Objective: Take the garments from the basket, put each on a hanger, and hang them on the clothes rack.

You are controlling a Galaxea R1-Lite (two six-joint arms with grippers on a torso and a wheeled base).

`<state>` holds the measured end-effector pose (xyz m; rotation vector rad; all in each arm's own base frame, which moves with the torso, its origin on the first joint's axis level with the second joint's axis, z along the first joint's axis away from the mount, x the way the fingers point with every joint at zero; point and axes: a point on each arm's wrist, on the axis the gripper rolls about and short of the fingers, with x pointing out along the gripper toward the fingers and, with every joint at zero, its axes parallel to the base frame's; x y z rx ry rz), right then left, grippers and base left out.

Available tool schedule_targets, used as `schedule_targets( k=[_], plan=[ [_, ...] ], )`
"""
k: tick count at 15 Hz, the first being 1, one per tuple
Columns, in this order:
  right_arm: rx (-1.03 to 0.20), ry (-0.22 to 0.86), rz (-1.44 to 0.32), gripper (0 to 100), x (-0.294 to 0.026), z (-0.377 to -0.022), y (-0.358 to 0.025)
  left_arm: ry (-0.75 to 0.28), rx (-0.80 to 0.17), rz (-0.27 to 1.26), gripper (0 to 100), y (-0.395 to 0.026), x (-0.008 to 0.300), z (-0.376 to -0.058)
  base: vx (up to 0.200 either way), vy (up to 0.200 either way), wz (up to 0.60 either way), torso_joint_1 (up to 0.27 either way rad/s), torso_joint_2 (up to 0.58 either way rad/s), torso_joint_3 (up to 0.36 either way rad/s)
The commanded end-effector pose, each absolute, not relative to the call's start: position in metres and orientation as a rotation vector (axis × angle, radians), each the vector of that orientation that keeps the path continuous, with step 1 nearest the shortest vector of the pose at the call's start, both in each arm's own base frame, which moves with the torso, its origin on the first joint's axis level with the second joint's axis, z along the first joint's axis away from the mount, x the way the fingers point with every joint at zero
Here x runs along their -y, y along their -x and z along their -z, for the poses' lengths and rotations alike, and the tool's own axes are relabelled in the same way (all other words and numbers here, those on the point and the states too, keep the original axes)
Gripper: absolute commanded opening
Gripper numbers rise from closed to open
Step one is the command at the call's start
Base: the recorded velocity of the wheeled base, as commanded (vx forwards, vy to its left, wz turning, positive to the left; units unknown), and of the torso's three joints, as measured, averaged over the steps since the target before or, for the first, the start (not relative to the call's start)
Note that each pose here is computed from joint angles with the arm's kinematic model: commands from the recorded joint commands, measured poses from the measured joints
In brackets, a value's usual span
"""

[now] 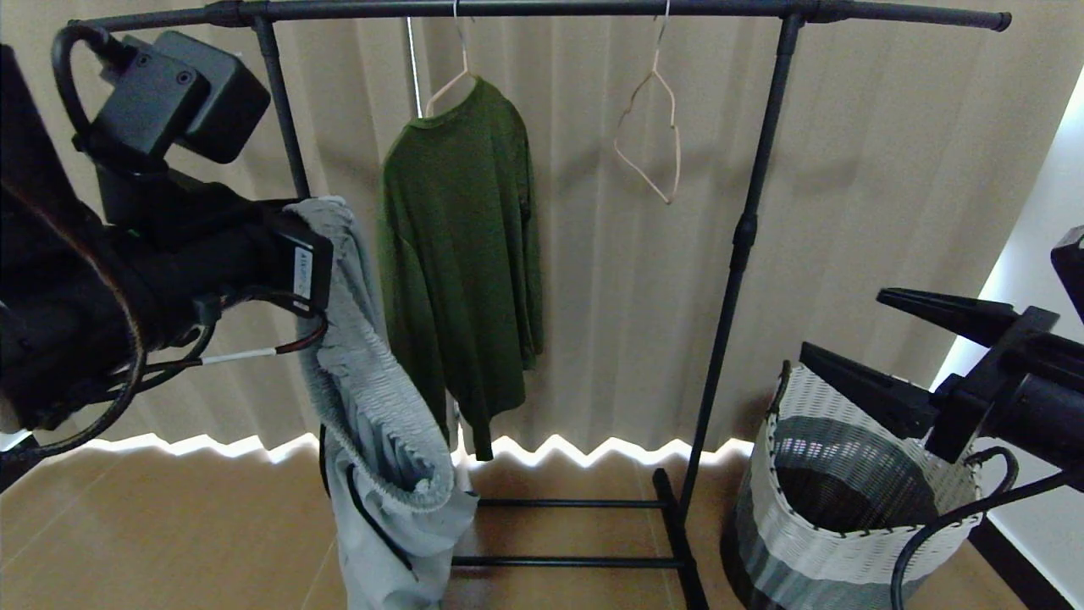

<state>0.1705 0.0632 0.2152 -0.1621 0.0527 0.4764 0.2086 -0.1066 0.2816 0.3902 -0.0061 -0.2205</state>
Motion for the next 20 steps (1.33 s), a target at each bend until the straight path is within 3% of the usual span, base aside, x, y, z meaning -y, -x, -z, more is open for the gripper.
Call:
schedule_targets(
  k=[1, 8, 12, 20],
  plan=[
    [-0.075, 0.242, -0.298, 100, -0.038, -0.216, -0.169, -0.369, -0.003, 0.22, 0, -0.176, 0.086, -0.28, 0.0, 0.0, 0.0, 0.0, 0.0, 0.0],
    [-0.062, 0.253, -0.183, 100, -0.024, -0.212, -0.164, -0.304, -0.048, 0.245, 0, -0.161, 0.057, -0.259, 0.0, 0.0, 0.0, 0.0, 0.0, 0.0],
    [0.001, 0.266, -0.168, 100, -0.024, -0.207, -0.163, -0.299, -0.048, 0.252, 0, -0.157, 0.054, -0.257, 0.0, 0.0, 0.0, 0.0, 0.0, 0.0],
    [-0.022, 0.269, -0.168, 100, -0.024, -0.202, -0.166, -0.291, -0.051, 0.28, 0, -0.151, 0.051, -0.251, 0.0, 0.0, 0.0, 0.0, 0.0, 0.0]
  ],
)
